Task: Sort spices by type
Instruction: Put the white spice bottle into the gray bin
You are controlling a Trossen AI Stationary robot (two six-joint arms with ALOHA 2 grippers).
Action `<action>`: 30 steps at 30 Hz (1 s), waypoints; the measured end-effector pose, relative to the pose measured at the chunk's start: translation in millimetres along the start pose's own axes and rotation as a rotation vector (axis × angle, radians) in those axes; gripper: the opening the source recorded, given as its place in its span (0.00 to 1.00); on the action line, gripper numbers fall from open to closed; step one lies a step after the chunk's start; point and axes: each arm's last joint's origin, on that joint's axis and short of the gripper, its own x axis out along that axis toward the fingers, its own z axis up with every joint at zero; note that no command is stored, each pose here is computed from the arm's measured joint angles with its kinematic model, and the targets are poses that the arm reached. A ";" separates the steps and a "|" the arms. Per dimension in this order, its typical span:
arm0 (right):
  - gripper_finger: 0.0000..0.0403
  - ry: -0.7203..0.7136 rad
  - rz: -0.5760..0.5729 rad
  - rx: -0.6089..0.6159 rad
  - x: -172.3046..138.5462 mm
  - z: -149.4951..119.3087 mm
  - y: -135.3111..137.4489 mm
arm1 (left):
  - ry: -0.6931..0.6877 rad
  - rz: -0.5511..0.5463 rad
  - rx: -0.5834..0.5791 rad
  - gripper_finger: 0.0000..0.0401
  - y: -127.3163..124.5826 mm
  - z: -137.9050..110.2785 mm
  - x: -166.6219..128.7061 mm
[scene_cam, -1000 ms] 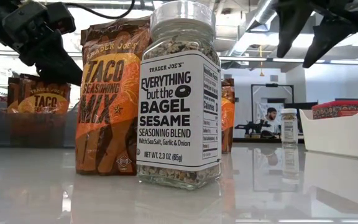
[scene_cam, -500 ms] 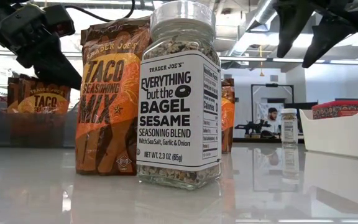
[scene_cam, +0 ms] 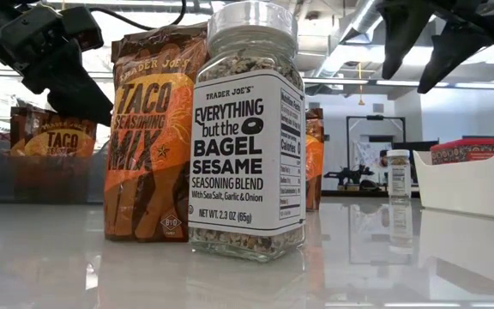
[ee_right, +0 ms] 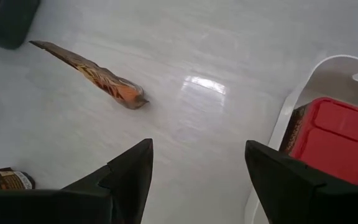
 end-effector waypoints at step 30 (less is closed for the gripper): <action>0.70 0.613 -0.050 0.257 -59.9 -123.0 16.2 | -0.001 0.000 -0.027 0.67 0.0 0.1 0.0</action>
